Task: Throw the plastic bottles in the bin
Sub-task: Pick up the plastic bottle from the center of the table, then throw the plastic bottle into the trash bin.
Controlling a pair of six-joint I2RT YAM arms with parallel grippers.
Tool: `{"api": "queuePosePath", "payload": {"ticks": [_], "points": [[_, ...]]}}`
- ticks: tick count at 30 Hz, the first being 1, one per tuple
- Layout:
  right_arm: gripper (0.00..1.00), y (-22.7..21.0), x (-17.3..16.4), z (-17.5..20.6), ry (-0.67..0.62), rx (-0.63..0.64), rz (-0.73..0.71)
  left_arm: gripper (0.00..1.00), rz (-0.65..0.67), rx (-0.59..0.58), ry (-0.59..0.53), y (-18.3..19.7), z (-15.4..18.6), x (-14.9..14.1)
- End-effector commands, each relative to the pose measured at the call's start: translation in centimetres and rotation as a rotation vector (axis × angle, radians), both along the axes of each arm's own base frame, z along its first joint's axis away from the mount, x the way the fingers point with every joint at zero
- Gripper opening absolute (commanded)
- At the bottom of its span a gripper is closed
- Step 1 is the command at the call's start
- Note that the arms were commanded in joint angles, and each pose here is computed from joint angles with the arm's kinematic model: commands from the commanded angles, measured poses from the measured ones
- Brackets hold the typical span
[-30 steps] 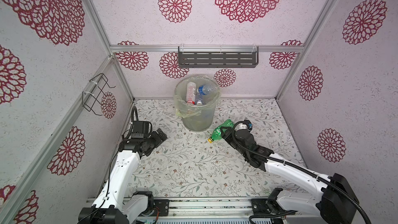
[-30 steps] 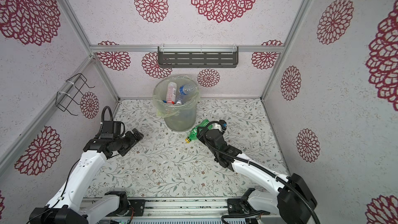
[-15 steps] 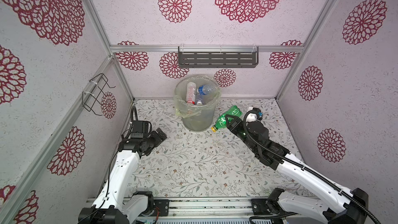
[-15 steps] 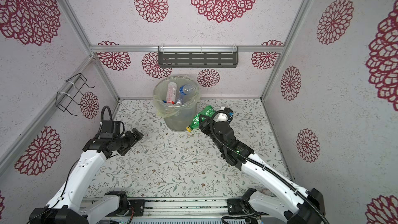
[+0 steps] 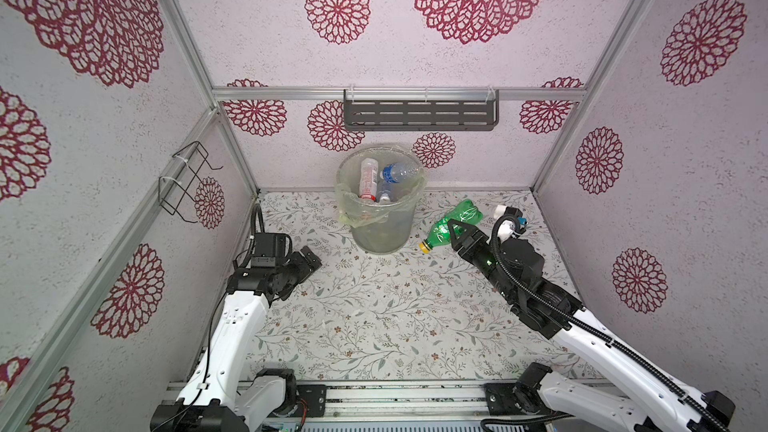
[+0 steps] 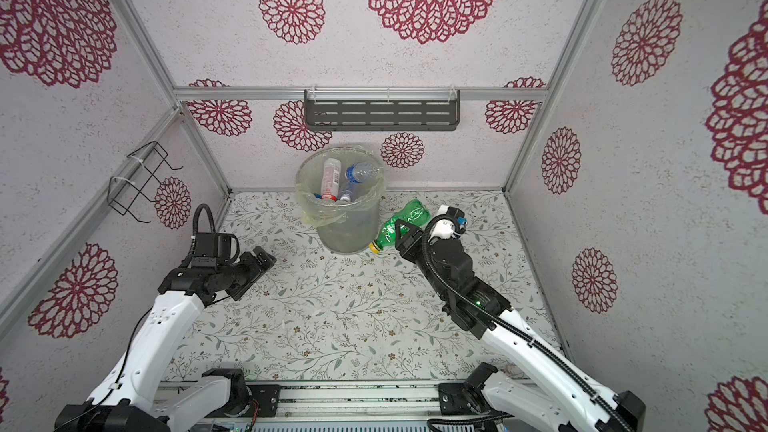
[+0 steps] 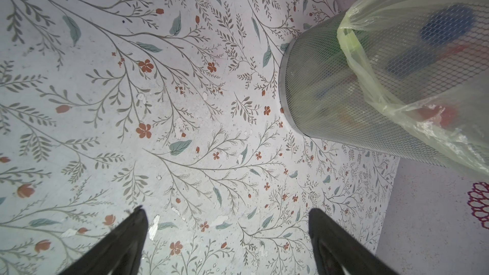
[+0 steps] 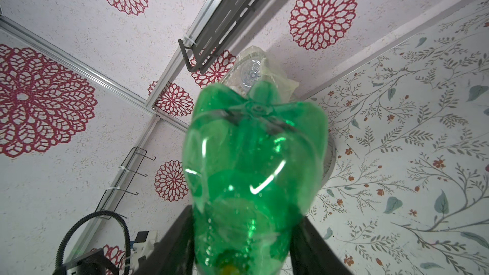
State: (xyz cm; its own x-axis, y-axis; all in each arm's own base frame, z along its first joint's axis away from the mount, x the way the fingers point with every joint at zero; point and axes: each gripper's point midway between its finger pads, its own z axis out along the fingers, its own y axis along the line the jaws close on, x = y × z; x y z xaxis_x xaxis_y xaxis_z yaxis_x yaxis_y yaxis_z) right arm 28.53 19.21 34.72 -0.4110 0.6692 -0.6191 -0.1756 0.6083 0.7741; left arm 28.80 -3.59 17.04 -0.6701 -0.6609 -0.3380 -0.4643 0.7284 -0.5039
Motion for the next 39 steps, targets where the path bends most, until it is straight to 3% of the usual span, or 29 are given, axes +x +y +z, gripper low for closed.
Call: {"api": "queuePosePath", "payload": {"ticks": [1, 7, 11, 14, 19, 22, 23, 28, 39], "points": [[0.55, -0.3, -0.7, 0.7, -0.02, 0.029, 0.019, 0.97, 0.019, 0.004, -0.028, 0.4, 0.6, 0.2], [0.55, 0.7, -0.1, 0.8, -0.013, 0.046, 0.037, 0.97, 0.018, 0.008, -0.024, 0.4, 0.4, 0.2], [0.55, 3.6, 1.7, 3.2, -0.032, 0.024, 0.095, 0.97, 0.014, 0.007, -0.026, 0.4, 0.4, 0.3], [0.55, 5.9, 4.4, 5.4, -0.045, -0.001, 0.102, 0.97, 0.013, 0.007, -0.024, 0.4, 0.4, 0.3], [0.56, 8.7, 11.7, 7.8, -0.022, -0.024, 0.003, 0.97, 0.018, -0.003, -0.026, 0.3, 0.4, 0.4], [0.72, 10.9, 15.1, 7.6, 0.02, -0.015, 0.011, 0.97, 0.022, -0.013, -0.027, 0.2, 0.5, 0.5], [0.98, 11.6, 15.6, 7.8, 0.028, -0.01, 0.022, 0.97, 0.022, -0.015, -0.03, 0.2, 0.6, 0.5], [0.99, 11.0, 14.0, 8.3, 0.005, -0.03, -0.013, 0.97, 0.02, -0.005, -0.034, 0.4, 0.9, 0.4], [0.99, 2.1, 7.9, 5.3, 0.055, -0.159, -0.098, 0.97, 0.016, 0.031, -0.032, 0.9, 1.0, 0.5]]}}
